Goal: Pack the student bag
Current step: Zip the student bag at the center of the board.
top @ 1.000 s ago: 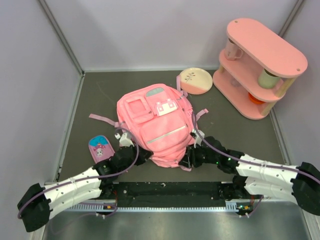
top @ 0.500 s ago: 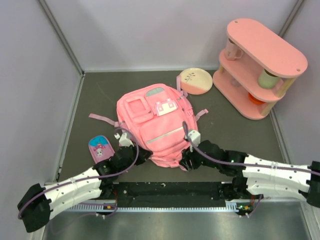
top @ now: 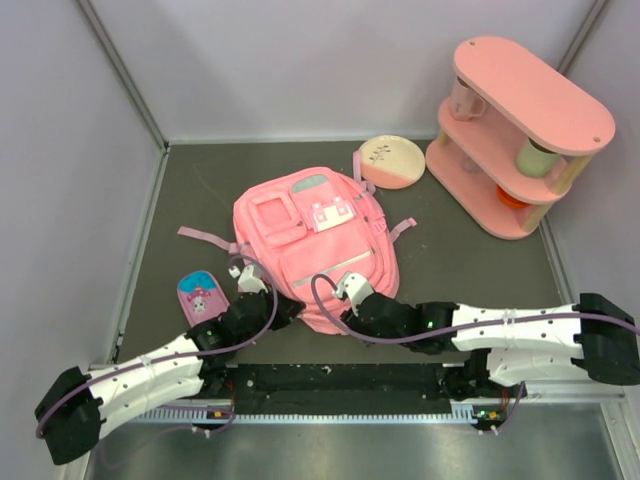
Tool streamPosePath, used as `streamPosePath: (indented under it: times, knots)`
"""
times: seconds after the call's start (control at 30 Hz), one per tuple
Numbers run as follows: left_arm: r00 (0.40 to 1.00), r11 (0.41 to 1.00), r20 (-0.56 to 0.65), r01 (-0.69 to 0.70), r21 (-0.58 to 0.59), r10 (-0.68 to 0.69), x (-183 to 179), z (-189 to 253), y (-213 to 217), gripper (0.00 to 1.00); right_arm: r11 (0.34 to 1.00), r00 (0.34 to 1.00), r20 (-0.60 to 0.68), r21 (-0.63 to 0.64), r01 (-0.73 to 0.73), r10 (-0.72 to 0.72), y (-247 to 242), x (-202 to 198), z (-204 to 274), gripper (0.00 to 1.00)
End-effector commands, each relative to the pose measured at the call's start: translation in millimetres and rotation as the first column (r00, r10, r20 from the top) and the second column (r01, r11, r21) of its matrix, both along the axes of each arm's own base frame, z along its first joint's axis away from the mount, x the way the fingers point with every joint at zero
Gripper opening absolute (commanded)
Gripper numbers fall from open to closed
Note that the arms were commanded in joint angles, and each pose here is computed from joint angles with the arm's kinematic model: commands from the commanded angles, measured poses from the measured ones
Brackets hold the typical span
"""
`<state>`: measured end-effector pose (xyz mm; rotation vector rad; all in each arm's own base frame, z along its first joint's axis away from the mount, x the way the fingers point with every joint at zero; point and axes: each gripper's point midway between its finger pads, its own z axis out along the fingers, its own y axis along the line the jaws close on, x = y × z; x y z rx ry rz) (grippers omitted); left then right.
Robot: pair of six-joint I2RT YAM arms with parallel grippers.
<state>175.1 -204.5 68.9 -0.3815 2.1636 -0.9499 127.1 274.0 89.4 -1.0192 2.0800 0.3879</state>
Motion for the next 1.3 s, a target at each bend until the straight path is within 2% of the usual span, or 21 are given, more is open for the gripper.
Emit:
streamPosePath:
  times: [0.0,0.33,0.5,0.63,0.73,0.8,0.97,1.1,1.27]
  knots:
    - [0.991,0.995,0.092,-0.099,0.031,0.096,22,9,15,0.0,0.999,0.997,0.07,0.0,-0.036,0.036,13,-4,16,0.49]
    - [0.991,0.995,0.093,-0.1,0.022,0.097,21,10,14,0.0,0.997,0.993,0.115,-0.083,-0.01,0.02,17,-2,0,0.42]
    - [0.991,0.995,0.091,-0.098,0.024,0.096,21,9,14,0.0,0.989,0.985,0.171,-0.136,0.055,-0.032,15,11,-8,0.32]
    - [0.991,0.995,0.09,-0.102,0.024,0.099,21,8,15,0.0,0.993,0.984,0.177,-0.108,0.046,-0.027,21,10,-1,0.25]
    - [0.991,0.994,0.09,-0.103,0.025,0.101,21,8,16,0.0,0.996,0.985,0.17,-0.081,0.037,-0.022,26,9,4,0.1]
    - [0.991,0.994,0.089,-0.101,0.029,0.098,21,7,16,0.0,0.996,0.986,0.164,-0.081,0.029,-0.015,27,8,5,0.07]
    - [0.991,0.994,0.085,-0.104,0.036,0.101,20,5,17,0.0,0.999,0.993,0.121,-0.037,0.001,0.003,28,0,12,0.04]
    - [0.992,0.994,0.084,-0.102,0.037,0.099,20,4,17,0.0,1.0,0.996,0.092,0.004,-0.009,0.009,26,-6,19,0.06]
    - [0.993,0.995,0.079,-0.095,0.037,0.092,19,1,16,0.0,0.995,0.998,-0.042,0.086,0.045,-0.041,22,-5,19,0.06]
